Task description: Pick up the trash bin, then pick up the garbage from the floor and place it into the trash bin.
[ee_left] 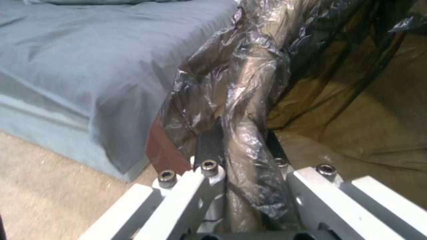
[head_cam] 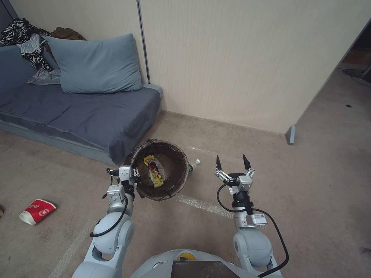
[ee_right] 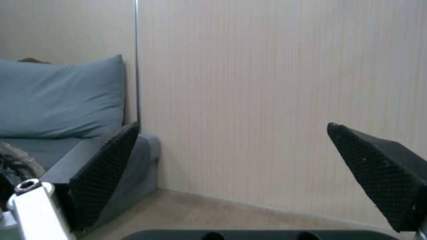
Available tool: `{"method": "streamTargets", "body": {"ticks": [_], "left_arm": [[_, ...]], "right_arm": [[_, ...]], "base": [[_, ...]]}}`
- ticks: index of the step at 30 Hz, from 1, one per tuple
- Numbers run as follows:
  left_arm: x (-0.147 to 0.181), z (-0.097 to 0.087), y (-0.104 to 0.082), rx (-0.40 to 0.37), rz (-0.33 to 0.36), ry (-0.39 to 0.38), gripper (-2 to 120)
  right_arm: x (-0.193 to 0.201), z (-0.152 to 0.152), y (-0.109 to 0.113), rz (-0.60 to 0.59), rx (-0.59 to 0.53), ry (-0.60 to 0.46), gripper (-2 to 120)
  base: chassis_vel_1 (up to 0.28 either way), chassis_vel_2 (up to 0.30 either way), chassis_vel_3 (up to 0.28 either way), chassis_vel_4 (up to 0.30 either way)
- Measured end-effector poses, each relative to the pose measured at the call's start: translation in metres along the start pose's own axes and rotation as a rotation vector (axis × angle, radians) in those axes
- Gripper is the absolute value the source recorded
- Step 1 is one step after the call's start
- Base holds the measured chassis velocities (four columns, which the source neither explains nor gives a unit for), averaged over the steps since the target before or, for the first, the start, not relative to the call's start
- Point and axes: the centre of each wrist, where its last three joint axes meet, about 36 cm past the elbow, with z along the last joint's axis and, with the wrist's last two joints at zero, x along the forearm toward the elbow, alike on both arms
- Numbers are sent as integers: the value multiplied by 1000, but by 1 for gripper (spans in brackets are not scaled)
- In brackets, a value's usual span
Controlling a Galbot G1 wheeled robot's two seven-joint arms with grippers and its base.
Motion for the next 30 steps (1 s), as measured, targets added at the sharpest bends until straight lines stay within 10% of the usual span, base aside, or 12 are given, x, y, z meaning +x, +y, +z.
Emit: {"method": "streamTargets", "body": {"ticks": [23, 30], "left_arm": [[1, -4, 0, 2, -4, -16, 3], [3, -11, 3, 14, -13, -41, 3]], "right_arm": [[-27, -4, -8, -58, 33, -58, 100], [-80, -20, -1, -9, -87, 107, 100]], "base": [[-24, 30, 23, -21], [0, 0, 0, 0]]}}
